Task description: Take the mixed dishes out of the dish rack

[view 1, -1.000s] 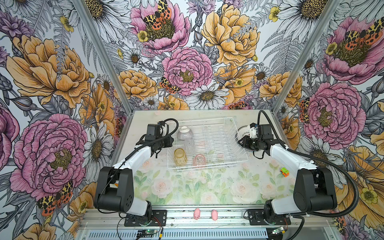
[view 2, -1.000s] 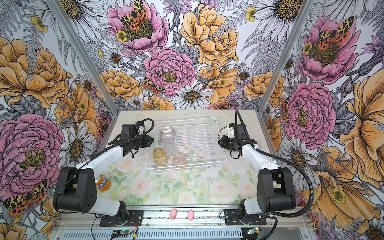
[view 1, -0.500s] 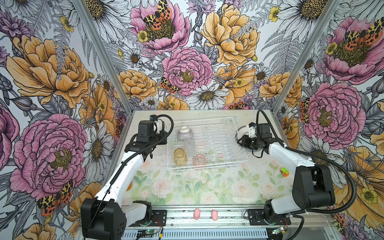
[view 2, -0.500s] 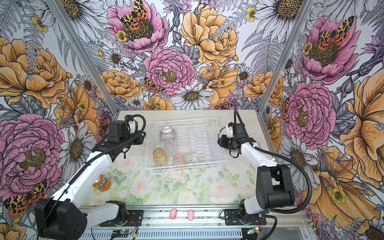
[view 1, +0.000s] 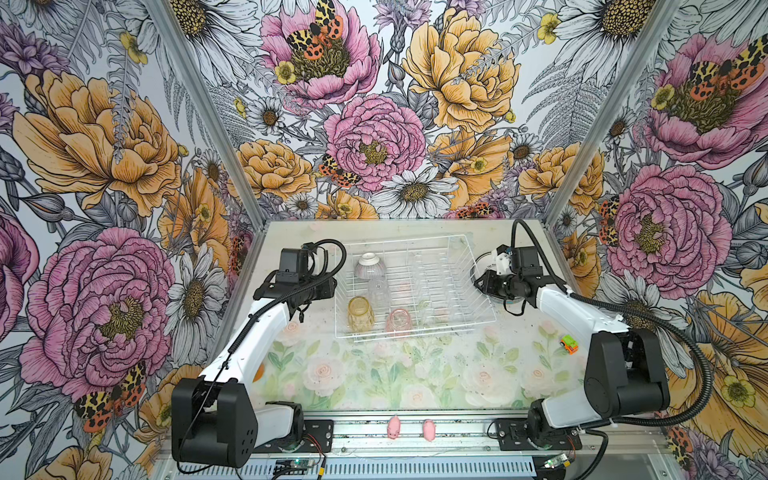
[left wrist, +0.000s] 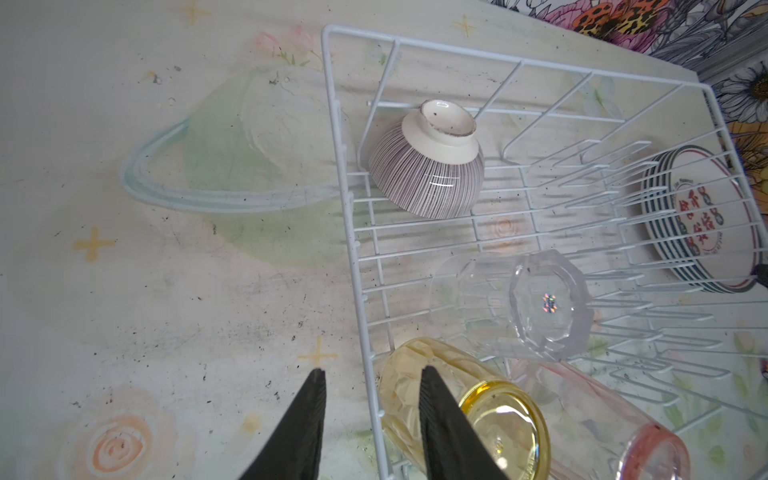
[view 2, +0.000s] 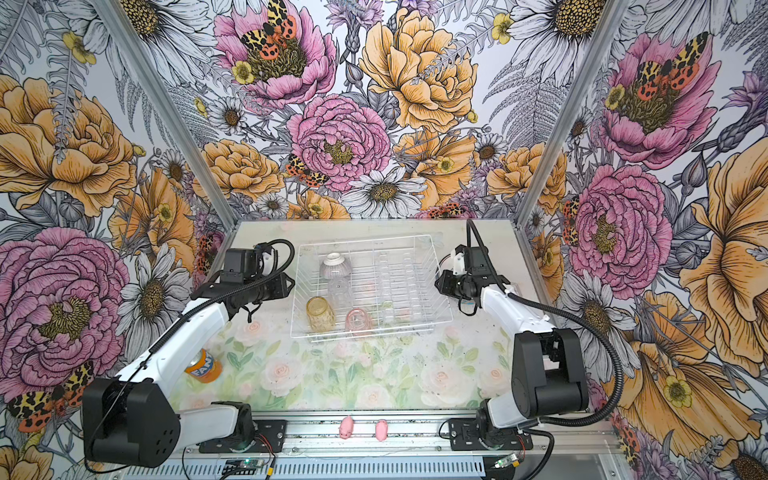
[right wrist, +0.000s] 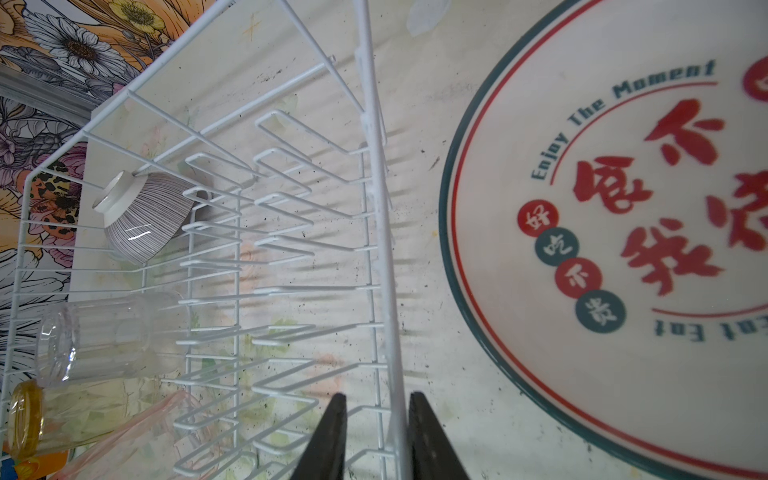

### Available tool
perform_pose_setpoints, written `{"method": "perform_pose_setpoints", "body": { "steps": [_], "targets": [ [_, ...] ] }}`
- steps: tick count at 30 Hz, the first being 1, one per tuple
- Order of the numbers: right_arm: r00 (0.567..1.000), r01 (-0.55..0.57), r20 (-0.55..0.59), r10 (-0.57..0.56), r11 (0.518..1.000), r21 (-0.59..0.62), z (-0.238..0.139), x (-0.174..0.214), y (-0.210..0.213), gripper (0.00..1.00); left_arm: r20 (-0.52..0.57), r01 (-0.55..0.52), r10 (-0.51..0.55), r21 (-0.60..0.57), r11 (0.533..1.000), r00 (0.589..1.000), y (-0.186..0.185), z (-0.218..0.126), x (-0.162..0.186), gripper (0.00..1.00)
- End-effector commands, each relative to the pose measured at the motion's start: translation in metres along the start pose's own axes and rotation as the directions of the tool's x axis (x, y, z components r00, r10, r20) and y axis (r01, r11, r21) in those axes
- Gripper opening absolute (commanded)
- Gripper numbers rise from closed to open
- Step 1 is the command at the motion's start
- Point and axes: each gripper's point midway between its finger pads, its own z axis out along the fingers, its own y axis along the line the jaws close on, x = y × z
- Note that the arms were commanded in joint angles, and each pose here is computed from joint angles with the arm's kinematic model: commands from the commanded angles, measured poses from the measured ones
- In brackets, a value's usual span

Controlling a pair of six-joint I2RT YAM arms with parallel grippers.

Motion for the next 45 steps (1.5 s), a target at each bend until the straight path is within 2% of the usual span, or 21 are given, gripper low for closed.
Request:
{"method": "perform_pose_setpoints", "body": {
  "steps": [1,13,23,28,45],
  "targets": [
    [0.998,0.049,0.043,-0.047,0.998,-0.047,-0.006,-0.015,0.02,0.28,-0.004,0.01,-0.01,0.055,0.998,1.0,-0.006,0.011,0.0,0.39],
    [0.998,0.05,0.05,-0.047,0.998,-0.049,-0.005,-0.02,0.022,0.28,-0.09,-0.005,0.007,0.022,1.0,0.996,0.004,0.041,0.013,0.29],
    [0.998,0.051,0.042,-0.049,0.998,-0.044,0.001,-0.022,0.023,0.25,-0.077,-0.032,0.033,0.01,0.999,0.996,0.008,0.051,0.004,0.23],
    [0.998,0.043,0.04,-0.042,0.999,-0.033,0.004,-0.023,0.022,0.23,-0.073,-0.051,0.052,0.009,0.999,0.996,0.014,0.063,-0.003,0.18],
    [0.998,0.029,0.054,-0.029,1.0,0.004,0.004,-0.026,0.016,0.23,-0.044,-0.122,0.125,0.068,0.99,0.991,0.005,0.098,-0.05,0.16]
  ]
}}
